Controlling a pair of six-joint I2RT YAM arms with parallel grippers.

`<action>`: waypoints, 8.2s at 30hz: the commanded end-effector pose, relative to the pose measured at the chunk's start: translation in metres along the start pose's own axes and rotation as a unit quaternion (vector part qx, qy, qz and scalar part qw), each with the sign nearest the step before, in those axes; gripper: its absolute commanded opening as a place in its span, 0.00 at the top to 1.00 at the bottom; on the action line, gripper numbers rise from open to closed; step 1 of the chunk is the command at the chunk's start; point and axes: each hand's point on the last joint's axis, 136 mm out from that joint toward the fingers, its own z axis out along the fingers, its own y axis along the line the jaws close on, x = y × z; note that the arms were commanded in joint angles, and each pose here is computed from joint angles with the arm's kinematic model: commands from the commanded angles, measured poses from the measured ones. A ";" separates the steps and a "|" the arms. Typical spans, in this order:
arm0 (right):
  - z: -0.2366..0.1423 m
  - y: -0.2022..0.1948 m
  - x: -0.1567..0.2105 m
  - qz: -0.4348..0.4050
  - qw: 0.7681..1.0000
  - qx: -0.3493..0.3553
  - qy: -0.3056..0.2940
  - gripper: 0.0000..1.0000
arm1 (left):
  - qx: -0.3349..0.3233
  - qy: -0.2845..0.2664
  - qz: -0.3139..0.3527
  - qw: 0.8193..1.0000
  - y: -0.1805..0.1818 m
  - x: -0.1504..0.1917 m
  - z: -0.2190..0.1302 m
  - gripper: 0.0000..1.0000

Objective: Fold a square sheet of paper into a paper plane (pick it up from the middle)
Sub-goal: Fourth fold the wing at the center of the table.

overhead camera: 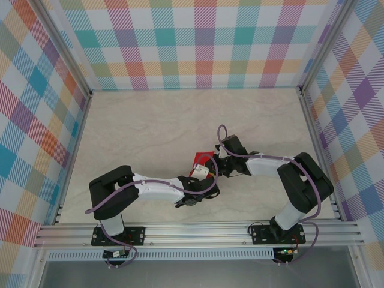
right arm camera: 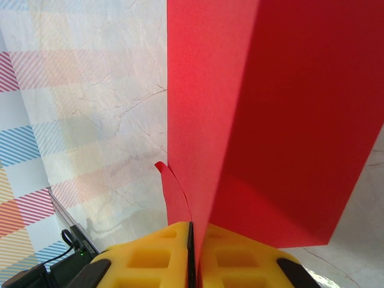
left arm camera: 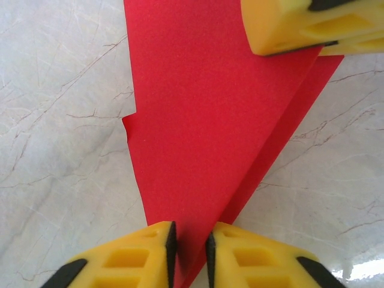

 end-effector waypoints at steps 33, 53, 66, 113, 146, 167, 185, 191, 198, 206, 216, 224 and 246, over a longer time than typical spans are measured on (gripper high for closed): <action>-0.071 0.025 -0.001 -0.056 0.996 -0.033 -0.066 0.62 | 0.308 0.029 -0.207 0.928 0.000 -0.006 0.004 0.98; 0.009 0.051 0.013 -0.057 0.995 -0.082 0.012 0.90 | 0.386 0.048 -0.263 0.883 0.013 -0.011 0.002 0.97; 0.035 0.032 -0.004 -0.024 0.999 -0.037 0.007 0.91 | 0.392 0.061 -0.267 0.878 0.013 -0.008 0.009 0.97; 0.040 0.019 -0.016 -0.026 1.000 -0.012 0.002 0.90 | 0.423 0.119 -0.298 0.847 0.017 0.001 0.023 0.89; 0.018 0.034 -0.023 -0.042 0.998 -0.038 -0.012 0.88 | 0.343 0.156 -0.328 0.867 0.035 0.035 0.039 1.00; 0.031 0.028 -0.021 -0.027 0.998 -0.052 0.012 0.87 | 0.374 0.157 -0.335 0.850 0.026 0.030 0.037 1.00; 0.050 -0.011 -0.024 0.015 1.000 0.015 0.014 0.89 | 0.362 0.198 -0.344 0.843 0.024 0.039 0.041 1.00; 0.052 -0.003 -0.024 0.004 1.000 -0.002 0.023 0.89 | 0.363 0.204 -0.347 0.841 0.023 0.042 0.043 1.00; 0.038 0.021 -0.025 -0.021 0.999 -0.036 0.019 0.87 | 0.369 0.194 -0.363 0.833 0.024 0.042 0.044 1.00; 0.035 0.032 -0.024 -0.033 0.998 -0.053 0.025 0.86 | 0.371 0.177 -0.385 0.826 0.029 0.039 0.044 1.00; 0.047 0.023 -0.026 -0.023 0.998 -0.039 0.036 0.86 | 0.369 0.187 -0.390 0.823 0.027 0.043 0.047 1.00; 0.058 -0.001 -0.027 0.002 0.999 0.003 0.039 0.87 | 0.358 0.201 -0.390 0.824 0.028 0.048 0.049 1.00; 0.063 -0.028 -0.016 0.021 0.997 0.047 0.057 0.89 | 0.318 0.229 -0.337 0.856 0.036 0.059 0.037 0.82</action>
